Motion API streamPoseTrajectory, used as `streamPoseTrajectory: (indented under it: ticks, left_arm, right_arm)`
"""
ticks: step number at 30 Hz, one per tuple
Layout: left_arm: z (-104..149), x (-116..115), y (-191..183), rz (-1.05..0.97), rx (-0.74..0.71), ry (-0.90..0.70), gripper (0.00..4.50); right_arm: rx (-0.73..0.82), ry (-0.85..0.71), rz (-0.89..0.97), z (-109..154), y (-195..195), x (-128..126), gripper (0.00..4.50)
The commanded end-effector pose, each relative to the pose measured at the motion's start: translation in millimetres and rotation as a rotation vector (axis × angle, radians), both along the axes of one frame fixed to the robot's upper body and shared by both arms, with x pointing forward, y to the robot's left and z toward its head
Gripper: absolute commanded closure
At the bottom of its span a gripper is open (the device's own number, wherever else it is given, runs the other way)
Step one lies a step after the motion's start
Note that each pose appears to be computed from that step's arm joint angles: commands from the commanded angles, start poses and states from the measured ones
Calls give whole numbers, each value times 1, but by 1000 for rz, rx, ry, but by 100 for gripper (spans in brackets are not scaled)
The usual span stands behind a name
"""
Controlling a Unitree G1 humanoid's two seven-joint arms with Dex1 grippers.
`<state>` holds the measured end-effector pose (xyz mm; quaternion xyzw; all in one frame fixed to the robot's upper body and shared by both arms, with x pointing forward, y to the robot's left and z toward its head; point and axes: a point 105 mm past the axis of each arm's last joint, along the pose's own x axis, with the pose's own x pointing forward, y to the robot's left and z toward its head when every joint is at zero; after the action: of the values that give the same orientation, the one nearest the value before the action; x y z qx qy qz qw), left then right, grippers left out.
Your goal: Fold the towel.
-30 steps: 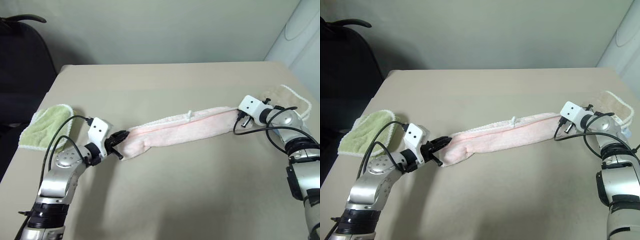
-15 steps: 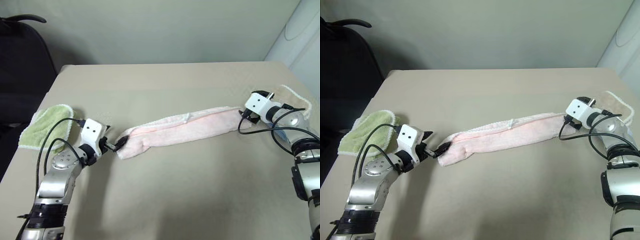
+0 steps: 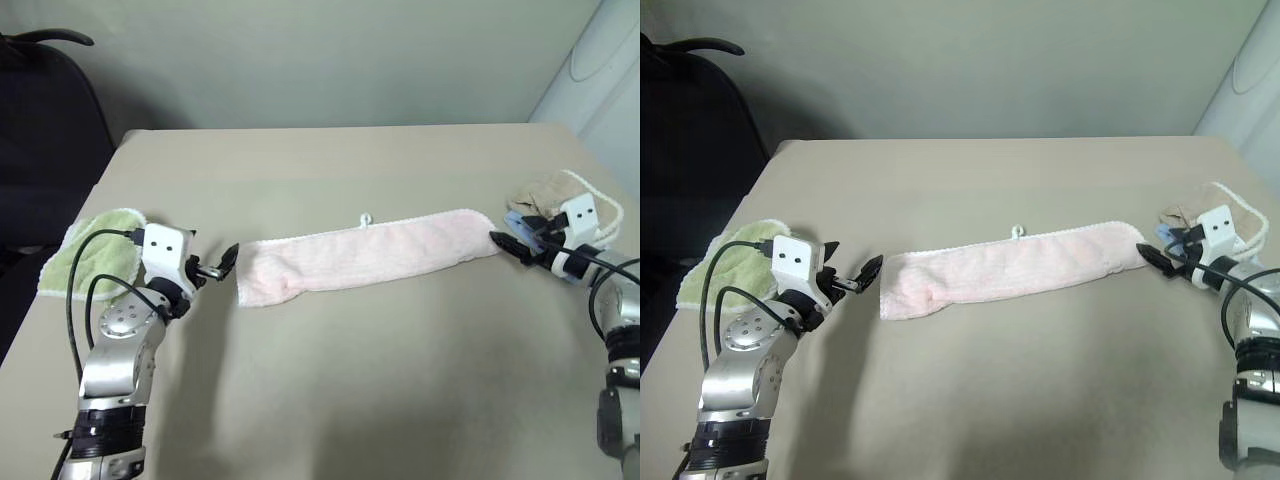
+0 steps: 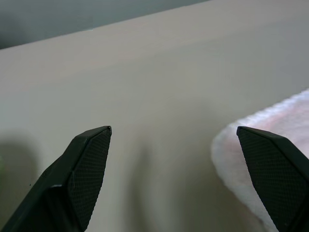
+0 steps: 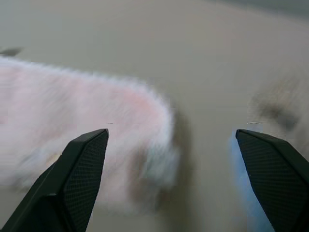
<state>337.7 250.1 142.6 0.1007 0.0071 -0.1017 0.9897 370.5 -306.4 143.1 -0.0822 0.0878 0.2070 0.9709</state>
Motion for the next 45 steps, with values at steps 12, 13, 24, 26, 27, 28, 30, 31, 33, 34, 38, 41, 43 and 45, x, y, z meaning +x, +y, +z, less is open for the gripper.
streamPoseTrajectory:
  ticks: [12,13,24,26,27,28,30,31,33,34,38,41,43,45]
  left_arm:
    - [29,-13,-48,-221,-58,-116,0]
    - [28,-15,-53,-249,-52,-111,0]
    - [18,-30,-82,-415,16,-75,0]
    - [18,-30,-84,-421,21,-74,0]
    - [19,-30,-85,-421,21,-75,0]
    - [19,-30,-85,-422,21,-76,0]
    - [20,-30,-86,-423,21,-78,0]
    - [20,-30,-86,-422,22,-79,0]
    - [20,-30,-88,-422,23,-80,0]
    - [19,-30,-88,-422,24,-80,0]
    - [17,-33,-88,-415,24,-74,0]
    - [12,-35,-85,-404,30,-56,0]
    - [6,-37,-82,-399,37,-31,0]
    - [0,-39,-81,-399,47,-9,0]
  right_arm:
    - [702,209,-84,-1,16,-30,4]
    - [739,239,-106,-7,18,-30,4]
    - [960,405,-247,-40,40,-7,4]
    - [961,410,-250,-41,45,1,4]
    - [958,409,-245,-40,48,5,4]
    - [955,407,-243,-40,51,9,4]
    - [949,405,-242,-39,56,19,4]
    - [945,404,-244,-38,59,25,4]
    - [938,404,-251,-38,63,33,4]
    - [935,404,-256,-38,65,36,4]
    - [940,396,-277,-38,64,44,67]
    - [951,384,-296,-38,60,46,176]
    - [959,374,-312,-38,54,45,250]
    - [967,355,-335,-37,46,43,320]
